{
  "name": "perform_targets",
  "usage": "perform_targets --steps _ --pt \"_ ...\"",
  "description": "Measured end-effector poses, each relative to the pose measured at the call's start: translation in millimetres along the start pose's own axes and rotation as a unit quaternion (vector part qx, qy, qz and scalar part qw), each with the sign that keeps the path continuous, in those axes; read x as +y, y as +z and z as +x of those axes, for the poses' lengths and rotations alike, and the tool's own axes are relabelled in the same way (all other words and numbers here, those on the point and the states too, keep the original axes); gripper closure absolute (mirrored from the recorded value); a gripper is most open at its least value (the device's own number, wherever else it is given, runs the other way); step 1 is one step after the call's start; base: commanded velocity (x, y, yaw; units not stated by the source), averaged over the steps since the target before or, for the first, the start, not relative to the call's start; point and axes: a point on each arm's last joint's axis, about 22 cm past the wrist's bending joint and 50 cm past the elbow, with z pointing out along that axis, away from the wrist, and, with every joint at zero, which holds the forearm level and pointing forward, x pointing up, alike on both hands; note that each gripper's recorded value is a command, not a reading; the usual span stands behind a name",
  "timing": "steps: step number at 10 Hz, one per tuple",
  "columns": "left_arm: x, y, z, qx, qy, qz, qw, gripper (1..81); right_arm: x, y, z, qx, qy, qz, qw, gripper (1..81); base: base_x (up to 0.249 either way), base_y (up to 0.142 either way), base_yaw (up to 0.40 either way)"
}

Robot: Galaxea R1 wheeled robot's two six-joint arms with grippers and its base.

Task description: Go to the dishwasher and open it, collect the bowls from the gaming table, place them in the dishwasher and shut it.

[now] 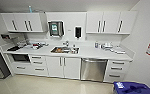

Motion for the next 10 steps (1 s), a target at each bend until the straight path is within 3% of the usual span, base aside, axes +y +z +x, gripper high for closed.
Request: perform_targets --steps 10 --pt "-1.6 -0.8 -1.2 -0.001 0.0 0.001 1.0 1.0 1.5 -0.8 -0.9 -0.001 0.0 -0.001 1.0 1.0 0.111 0.0 0.0"
